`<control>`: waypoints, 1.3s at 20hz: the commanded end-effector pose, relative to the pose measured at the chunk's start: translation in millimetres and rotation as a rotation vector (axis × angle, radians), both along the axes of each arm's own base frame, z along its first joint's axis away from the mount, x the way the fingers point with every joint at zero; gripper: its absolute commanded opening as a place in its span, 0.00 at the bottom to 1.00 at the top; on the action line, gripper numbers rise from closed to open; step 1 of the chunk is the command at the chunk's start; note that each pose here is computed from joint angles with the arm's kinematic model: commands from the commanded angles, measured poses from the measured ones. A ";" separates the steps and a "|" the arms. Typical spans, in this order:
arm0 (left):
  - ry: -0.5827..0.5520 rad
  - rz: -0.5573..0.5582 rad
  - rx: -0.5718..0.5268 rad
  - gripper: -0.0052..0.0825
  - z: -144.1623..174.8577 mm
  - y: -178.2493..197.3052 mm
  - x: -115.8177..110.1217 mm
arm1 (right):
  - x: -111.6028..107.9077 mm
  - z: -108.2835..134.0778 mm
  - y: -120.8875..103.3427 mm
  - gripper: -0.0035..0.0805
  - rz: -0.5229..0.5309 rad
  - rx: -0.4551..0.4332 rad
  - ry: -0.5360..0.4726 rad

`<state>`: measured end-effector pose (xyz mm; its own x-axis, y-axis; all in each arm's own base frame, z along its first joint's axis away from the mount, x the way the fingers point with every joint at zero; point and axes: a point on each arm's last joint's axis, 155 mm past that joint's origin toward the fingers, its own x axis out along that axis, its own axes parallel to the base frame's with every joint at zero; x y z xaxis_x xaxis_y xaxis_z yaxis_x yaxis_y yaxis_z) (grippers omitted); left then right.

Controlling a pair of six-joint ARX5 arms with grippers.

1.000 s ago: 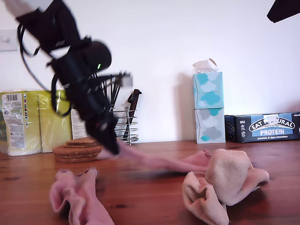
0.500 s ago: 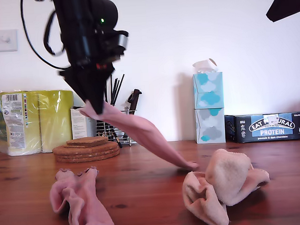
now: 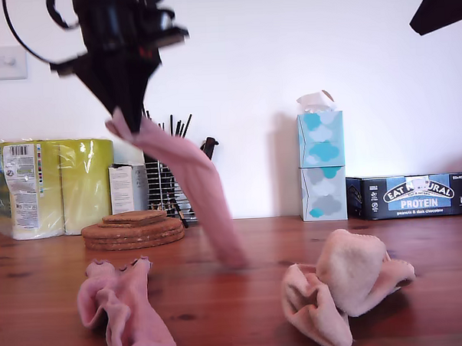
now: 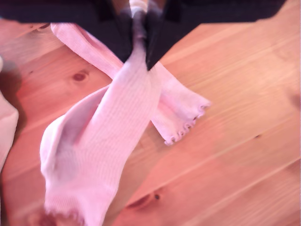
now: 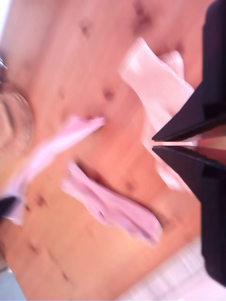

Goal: Pair up the socks based on colour and pattern, by placing each sock on top of its pair

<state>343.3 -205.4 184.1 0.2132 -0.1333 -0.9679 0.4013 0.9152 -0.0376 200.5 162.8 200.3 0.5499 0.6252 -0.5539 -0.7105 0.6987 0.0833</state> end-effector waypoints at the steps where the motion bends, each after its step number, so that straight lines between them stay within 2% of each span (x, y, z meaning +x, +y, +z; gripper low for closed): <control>1: -0.031 -0.014 -0.021 0.04 16.1 -2.6 -10.7 | -13.0 6.0 1.9 0.03 0.017 0.033 0.007; 4: -0.058 -0.020 -0.016 0.04 26.1 3.5 -23.5 | -36.6 30.0 -6.5 0.03 0.024 0.036 0.034; 8: -0.037 0.012 0.046 0.04 13.5 28.5 -46.1 | -57.4 75.9 -15.9 0.03 0.036 0.030 0.017; 11: -0.050 0.060 0.115 0.04 6.5 51.6 -53.8 | -68.1 90.3 -17.6 0.03 0.061 0.016 0.032; 13: -0.083 0.102 0.134 0.04 7.8 60.6 -44.2 | -68.5 92.7 -17.1 0.03 0.074 0.010 0.014; 16: -0.175 0.144 0.090 0.04 14.7 55.2 -18.3 | -68.5 91.9 -17.3 0.03 0.078 0.003 0.013; 18: -0.224 0.187 0.104 0.04 19.3 64.2 -5.5 | -68.2 91.5 -16.9 0.03 0.081 0.000 0.012; 24: -0.172 0.316 0.182 0.04 10.9 94.4 -12.7 | -72.1 90.2 -13.5 0.03 0.116 -0.011 0.007; 26: -0.110 0.336 0.200 0.04 0.1 95.6 -21.4 | -74.2 89.1 -12.9 0.03 0.129 -0.018 0.008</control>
<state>323.6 -108.5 191.6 0.3451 0.1398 -0.9281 0.0755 0.9815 0.1759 127.8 148.8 292.6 0.4707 0.6782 -0.5643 -0.7858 0.6131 0.0813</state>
